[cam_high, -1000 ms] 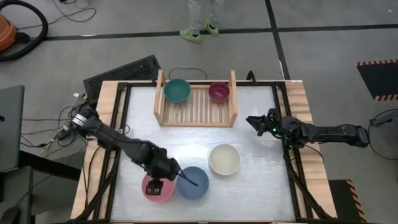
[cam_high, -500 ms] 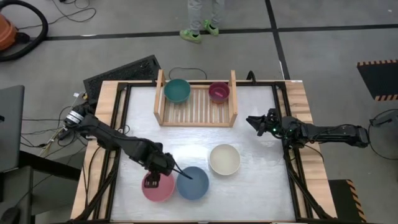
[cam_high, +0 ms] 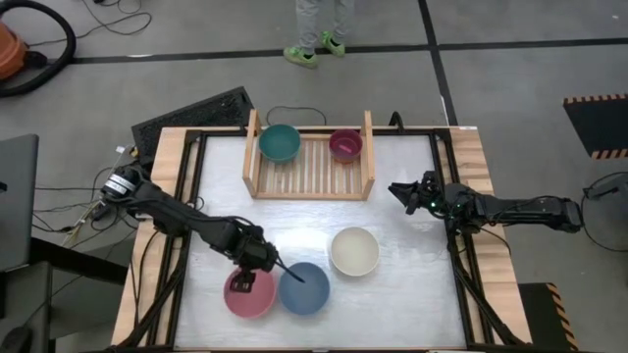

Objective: Place and stack bowls onto a shelf
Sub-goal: Stack the large pink bowl on top of the large green bowl on the shelf, then stack the large blue bowl on top of the large pink bowl on the shelf

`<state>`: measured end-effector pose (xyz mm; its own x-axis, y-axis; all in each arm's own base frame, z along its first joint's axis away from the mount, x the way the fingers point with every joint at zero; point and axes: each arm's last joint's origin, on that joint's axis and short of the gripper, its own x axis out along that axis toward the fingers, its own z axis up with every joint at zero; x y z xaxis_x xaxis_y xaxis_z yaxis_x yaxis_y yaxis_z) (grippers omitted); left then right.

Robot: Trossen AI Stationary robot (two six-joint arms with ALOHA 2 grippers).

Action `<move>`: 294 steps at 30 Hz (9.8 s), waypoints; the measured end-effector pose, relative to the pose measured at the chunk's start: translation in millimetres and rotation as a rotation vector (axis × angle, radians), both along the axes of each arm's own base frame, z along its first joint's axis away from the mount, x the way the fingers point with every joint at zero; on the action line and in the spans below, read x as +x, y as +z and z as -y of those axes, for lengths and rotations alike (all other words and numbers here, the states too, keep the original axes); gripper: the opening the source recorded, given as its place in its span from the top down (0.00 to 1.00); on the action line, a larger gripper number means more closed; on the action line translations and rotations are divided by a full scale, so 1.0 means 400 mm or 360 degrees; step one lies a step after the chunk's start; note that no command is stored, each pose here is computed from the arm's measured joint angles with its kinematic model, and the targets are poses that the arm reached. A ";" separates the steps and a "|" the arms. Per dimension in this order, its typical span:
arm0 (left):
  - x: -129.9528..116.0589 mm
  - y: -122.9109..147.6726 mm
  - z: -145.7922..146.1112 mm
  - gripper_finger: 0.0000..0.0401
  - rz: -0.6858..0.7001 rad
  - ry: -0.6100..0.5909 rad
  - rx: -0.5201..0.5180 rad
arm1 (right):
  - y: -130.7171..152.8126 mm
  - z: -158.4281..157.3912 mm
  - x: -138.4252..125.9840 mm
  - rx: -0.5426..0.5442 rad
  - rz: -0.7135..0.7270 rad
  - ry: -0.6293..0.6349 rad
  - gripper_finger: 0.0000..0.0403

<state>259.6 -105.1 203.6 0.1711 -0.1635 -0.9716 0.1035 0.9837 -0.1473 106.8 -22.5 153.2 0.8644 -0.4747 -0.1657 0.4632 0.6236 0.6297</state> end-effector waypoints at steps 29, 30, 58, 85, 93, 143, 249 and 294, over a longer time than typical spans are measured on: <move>0.008 0.067 -0.050 1.00 -0.0057 -0.0045 -0.0178 | 0.000 0.000 0.000 -0.0015 -0.0008 0.0003 0.53; 0.011 0.082 -0.054 1.00 -0.0066 -0.0025 -0.0198 | 0.000 0.000 0.000 -0.0014 -0.0008 0.0002 0.53; 0.068 0.394 -0.563 1.00 0.0499 0.0755 0.0359 | 0.000 0.000 0.000 0.0036 0.0019 -0.0003 0.53; 0.088 0.264 -1.085 1.00 0.0053 0.0275 0.0658 | 0.000 0.000 0.000 0.0111 0.0059 -0.0010 0.53; 0.096 0.230 -1.118 1.00 0.0088 0.0224 0.0626 | 0.000 0.000 0.000 0.0108 0.0058 -0.0011 0.53; 0.088 0.198 -1.125 1.00 0.0184 0.0064 0.0489 | -0.025 0.001 0.012 0.0195 -0.0073 -0.0047 0.53; 0.123 0.203 -1.114 1.00 0.0086 0.0538 0.0641 | -0.026 0.001 0.012 0.0183 -0.0086 -0.0036 0.53; 0.294 0.437 -0.183 1.00 0.0179 0.0040 0.0035 | -0.026 0.001 0.012 0.0080 -0.0145 -0.0005 0.53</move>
